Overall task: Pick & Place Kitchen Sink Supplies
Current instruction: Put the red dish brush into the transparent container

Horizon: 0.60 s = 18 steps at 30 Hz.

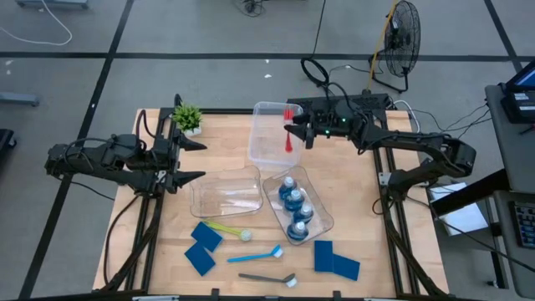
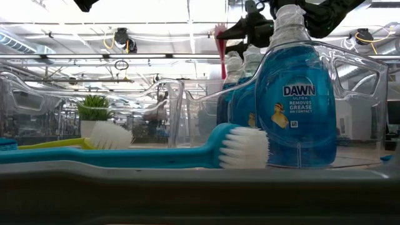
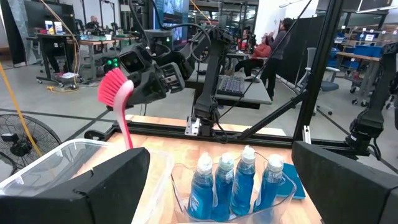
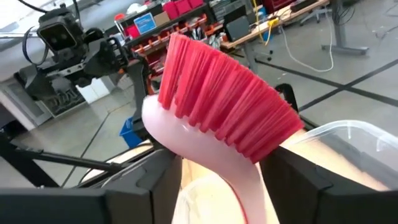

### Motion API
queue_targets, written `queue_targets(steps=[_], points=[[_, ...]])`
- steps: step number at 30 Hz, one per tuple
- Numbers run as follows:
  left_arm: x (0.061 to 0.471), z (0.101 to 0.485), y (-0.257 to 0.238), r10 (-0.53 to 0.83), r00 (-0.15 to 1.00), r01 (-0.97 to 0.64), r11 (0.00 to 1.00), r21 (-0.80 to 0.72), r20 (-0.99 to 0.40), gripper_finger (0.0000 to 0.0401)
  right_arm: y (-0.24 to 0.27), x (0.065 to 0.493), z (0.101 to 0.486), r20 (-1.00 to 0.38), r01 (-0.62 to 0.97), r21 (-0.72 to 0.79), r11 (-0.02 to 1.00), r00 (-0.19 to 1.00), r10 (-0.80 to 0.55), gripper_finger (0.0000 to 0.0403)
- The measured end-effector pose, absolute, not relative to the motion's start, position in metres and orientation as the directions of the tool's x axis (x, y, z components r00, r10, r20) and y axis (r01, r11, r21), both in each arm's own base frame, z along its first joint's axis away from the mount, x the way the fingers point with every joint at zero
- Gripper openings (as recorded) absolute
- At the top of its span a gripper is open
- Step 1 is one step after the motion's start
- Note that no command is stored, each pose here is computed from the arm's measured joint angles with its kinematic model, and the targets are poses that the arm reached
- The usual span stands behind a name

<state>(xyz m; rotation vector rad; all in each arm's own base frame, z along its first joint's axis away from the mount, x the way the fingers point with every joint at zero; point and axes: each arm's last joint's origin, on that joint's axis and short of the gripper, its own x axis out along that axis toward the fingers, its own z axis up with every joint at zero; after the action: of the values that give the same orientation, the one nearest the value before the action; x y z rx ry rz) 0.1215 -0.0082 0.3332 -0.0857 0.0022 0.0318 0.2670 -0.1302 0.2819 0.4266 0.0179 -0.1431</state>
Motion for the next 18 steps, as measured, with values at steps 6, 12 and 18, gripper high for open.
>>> queue_targets(steps=[6,12,18], points=[[0.1215,0.3332,-0.0082,0.032,0.999,-0.032,0.996,-0.086,-0.004,0.0397,-0.1271,0.2682,0.2808,-0.058,0.12,0.413,0.903,0.993,-0.105,0.0251],[0.1215,0.3332,-0.0082,0.032,0.999,-0.032,0.996,-0.085,-0.004,0.0397,-0.1265,0.2684,0.2801,-0.064,0.121,0.422,0.898,0.993,-0.104,0.0287],[0.1215,0.3332,-0.0082,0.032,0.999,-0.032,0.996,-0.086,-0.004,0.0397,-0.1265,0.2682,0.2778,-0.087,0.131,0.446,0.885,0.991,-0.103,0.0311]])
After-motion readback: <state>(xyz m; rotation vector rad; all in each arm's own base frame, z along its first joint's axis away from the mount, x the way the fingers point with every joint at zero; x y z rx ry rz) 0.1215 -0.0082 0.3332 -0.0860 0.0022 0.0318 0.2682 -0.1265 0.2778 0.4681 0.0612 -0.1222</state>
